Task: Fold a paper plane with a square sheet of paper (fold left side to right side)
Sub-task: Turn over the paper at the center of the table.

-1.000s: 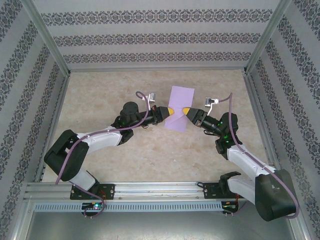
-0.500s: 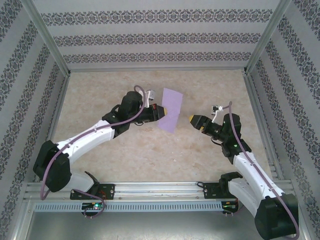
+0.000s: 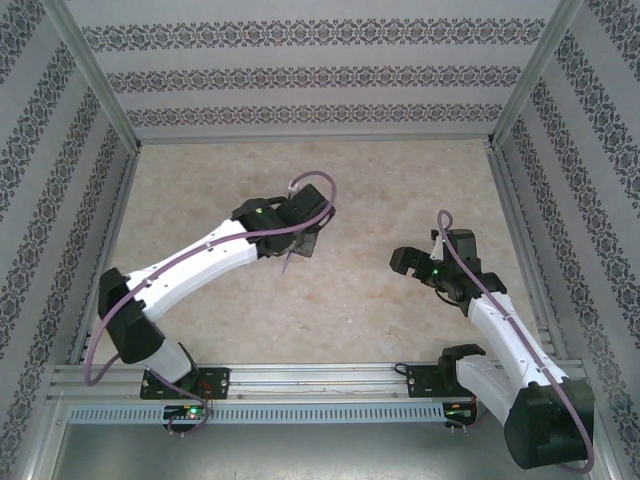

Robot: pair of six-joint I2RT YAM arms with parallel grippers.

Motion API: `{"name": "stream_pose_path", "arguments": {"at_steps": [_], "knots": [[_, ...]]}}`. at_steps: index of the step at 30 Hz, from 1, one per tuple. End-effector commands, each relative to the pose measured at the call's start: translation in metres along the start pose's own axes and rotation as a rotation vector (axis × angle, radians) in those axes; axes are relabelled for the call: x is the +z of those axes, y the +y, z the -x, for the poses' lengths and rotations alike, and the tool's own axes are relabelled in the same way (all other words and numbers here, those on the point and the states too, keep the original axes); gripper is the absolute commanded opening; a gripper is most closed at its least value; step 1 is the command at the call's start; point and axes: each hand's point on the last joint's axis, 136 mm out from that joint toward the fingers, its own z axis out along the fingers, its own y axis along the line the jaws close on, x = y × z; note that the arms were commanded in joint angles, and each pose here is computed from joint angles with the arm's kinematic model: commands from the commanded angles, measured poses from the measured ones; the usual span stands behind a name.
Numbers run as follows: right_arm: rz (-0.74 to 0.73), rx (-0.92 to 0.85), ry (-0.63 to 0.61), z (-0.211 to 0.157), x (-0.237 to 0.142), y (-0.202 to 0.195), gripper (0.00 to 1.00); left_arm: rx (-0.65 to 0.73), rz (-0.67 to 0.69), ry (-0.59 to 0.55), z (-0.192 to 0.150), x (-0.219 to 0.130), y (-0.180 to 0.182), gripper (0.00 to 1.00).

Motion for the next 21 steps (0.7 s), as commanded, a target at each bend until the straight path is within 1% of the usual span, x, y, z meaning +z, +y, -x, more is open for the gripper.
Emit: {"name": "stream_pose_path", "arguments": {"at_steps": [1, 4, 10, 13, 15, 21], "knots": [[-0.107, -0.024, -0.011, 0.007, -0.004, -0.019, 0.98, 0.143, 0.309, 0.075, -0.020, -0.008, 0.038, 0.00], [-0.141, -0.013, -0.019, 0.008, -0.004, -0.027, 0.98, 0.158, 0.380, 0.075, -0.021, -0.006, 0.032, 0.00], [-0.173, 0.046, -0.010, 0.008, -0.002, -0.039, 0.98, 0.142, 0.439, 0.093, -0.035, 0.010, 0.014, 0.00], [-0.169, 0.055, -0.007, 0.007, 0.000, -0.040, 0.98, 0.139, 0.488, 0.104, -0.042, 0.018, 0.012, 0.00], [-0.166, 0.060, -0.012, 0.007, -0.001, -0.040, 0.98, 0.115, 0.508, 0.109, -0.047, 0.023, 0.011, 0.00], [-0.154, 0.064, -0.020, 0.006, -0.002, -0.041, 0.98, 0.021, 0.503, 0.126, -0.068, 0.046, 0.003, 0.00]]}}
